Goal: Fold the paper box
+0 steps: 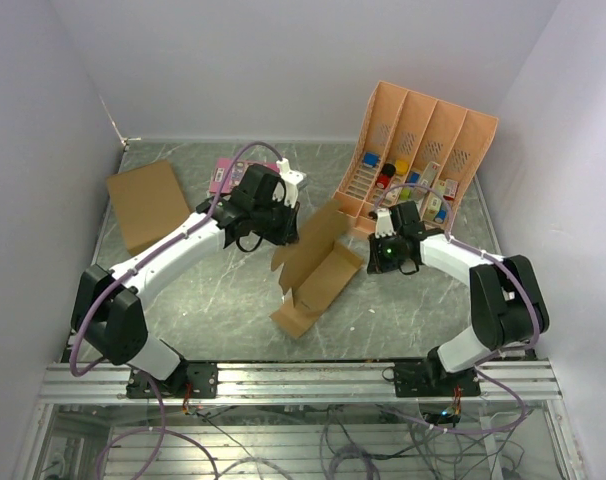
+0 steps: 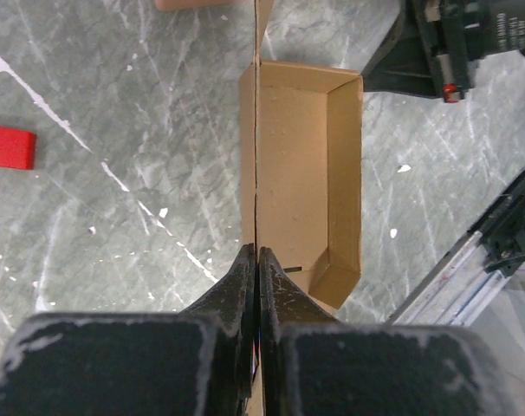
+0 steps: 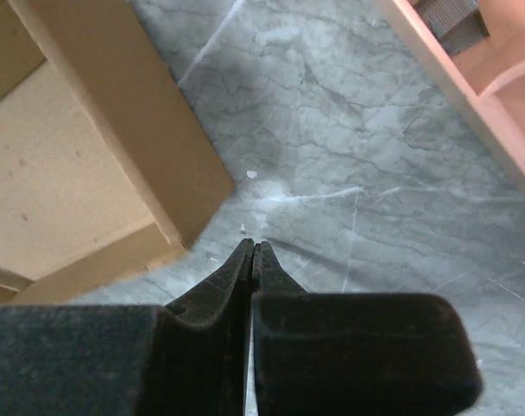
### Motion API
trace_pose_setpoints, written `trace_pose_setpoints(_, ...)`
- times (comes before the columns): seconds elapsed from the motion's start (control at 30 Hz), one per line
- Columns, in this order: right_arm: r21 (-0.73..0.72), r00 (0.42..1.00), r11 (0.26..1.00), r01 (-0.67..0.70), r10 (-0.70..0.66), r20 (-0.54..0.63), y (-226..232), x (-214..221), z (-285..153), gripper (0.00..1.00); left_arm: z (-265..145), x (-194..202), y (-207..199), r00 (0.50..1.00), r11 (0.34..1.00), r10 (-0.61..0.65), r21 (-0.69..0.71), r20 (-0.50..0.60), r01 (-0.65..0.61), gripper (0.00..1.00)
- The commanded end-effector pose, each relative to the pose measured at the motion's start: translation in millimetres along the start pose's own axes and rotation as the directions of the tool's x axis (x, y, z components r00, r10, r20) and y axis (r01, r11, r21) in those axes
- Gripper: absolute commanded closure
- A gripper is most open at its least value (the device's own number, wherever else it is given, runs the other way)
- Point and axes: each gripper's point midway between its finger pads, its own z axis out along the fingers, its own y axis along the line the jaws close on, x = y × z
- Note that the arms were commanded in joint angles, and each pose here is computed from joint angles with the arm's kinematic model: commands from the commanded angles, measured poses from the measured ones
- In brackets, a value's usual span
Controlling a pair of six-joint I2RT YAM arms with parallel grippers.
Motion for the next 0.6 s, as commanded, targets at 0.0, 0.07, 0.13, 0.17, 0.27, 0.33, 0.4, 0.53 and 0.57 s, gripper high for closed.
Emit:
trace_pose_setpoints(0.0, 0.021, 0.999, 0.998, -0.052, 0.052, 0.015, 8.7, -18.5, 8.8, 1.0, 5.6, -3.3, -17.5, 0.999, 0.994, -0.034, 0.104, 0.013, 0.032, 0.93)
trace_pose_setpoints(0.07, 0.003, 0.999, 0.999, -0.039, 0.039, 0.01, 20.2, -26.8, 13.2, 1.0, 6.6, -3.2, -24.6, 0.999, 0.989, -0.041, 0.145, 0.013, 0.039, 0.93)
trace_pose_setpoints(0.13, 0.009, 0.999, 1.0, -0.025, 0.025, 0.023, 27.7, -37.2, 17.3, 1.0, 7.9, -2.9, -30.3, 0.999, 0.983, -0.045, 0.179, 0.008, 0.043, 0.93)
trace_pose_setpoints(0.17, 0.013, 0.999, 0.999, -0.03, 0.03, 0.029, 29.2, -42.0, 18.7, 1.0, 9.3, -2.4, -32.1, 0.999, 0.98, -0.048, 0.193, 0.005, 0.046, 0.93)
trace_pose_setpoints(0.27, -0.018, 0.997, 0.997, -0.074, 0.074, 0.012, 34.9, -45.8, 24.2, 1.0, 14.9, 3.8, -35.3, 0.998, 0.974, -0.059, 0.218, -0.015, 0.061, 0.93)
trace_pose_setpoints(0.33, -0.048, 0.994, 0.993, -0.112, 0.112, 0.005, 36.9, -42.4, 24.7, 1.0, 18.3, 8.7, -35.7, 0.997, 0.972, -0.065, 0.226, -0.027, 0.07, 0.93)
trace_pose_setpoints(0.4, -0.072, 0.987, 0.985, -0.157, 0.158, 0.005, 36.7, -42.6, 24.4, 1.0, 21.5, 12.9, -37.3, 0.997, 0.967, -0.072, 0.242, -0.035, 0.079, 0.93)
trace_pose_setpoints(0.53, -0.151, 0.955, 0.944, -0.294, 0.296, -0.004, 31.7, -50.6, 21.7, 1.0, 26.6, 18.8, -39.8, 0.995, 0.959, -0.081, 0.267, -0.051, 0.092, 0.93)
trace_pose_setpoints(0.57, -0.171, 0.948, 0.933, -0.315, 0.318, -0.011, 32.4, -51.6, 22.1, 1.0, 26.9, 19.5, -40.9, 0.995, 0.957, -0.084, 0.273, -0.054, 0.095, 0.93)
